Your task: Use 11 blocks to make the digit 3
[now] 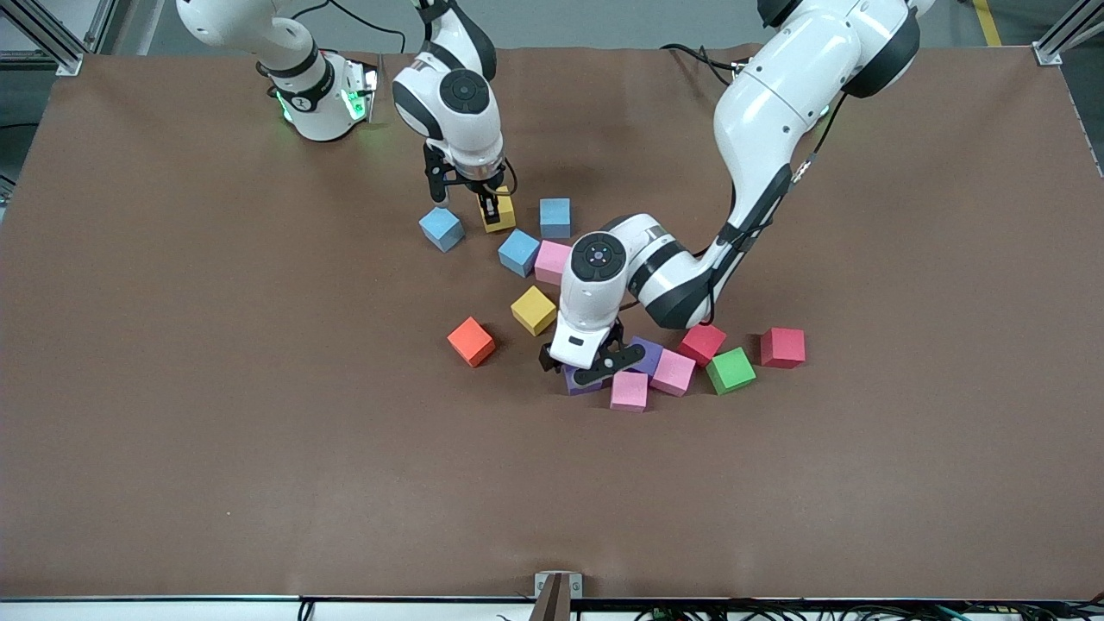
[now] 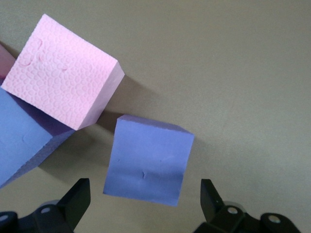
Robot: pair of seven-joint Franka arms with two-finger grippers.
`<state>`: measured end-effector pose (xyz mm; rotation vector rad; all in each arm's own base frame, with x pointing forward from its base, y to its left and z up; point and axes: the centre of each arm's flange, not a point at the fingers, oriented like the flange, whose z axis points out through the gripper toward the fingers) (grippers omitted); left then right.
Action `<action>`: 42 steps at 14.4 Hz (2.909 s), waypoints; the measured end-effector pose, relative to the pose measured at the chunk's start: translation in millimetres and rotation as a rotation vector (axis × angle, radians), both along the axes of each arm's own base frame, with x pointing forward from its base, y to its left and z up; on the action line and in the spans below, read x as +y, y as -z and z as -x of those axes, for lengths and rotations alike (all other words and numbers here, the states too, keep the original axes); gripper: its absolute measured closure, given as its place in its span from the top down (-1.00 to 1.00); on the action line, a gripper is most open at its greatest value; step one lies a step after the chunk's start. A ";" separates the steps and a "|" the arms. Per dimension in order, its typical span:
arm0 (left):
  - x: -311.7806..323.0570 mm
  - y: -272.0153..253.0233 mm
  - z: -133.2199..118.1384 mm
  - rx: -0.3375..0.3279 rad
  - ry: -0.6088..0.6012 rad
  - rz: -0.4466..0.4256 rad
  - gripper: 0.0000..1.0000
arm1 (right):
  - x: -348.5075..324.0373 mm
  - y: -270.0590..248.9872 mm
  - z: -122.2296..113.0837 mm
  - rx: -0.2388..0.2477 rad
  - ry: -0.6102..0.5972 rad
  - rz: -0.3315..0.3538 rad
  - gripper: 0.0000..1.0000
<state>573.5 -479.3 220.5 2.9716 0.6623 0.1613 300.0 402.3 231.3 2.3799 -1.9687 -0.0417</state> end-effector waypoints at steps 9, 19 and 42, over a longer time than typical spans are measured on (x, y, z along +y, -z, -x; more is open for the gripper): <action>11.1 26.5 -13.9 -0.002 0.003 -0.014 0.82 | 9.4 -12.4 -56.6 -0.039 0.100 -0.054 0.15; 26.5 -27.3 -29.0 0.007 -0.219 0.022 0.11 | 24.4 -1.5 -42.9 -0.001 0.080 -0.016 0.15; -1.6 8.8 236.7 0.224 -1.182 -0.076 0.11 | 41.8 17.5 -17.6 0.017 0.081 -0.023 0.15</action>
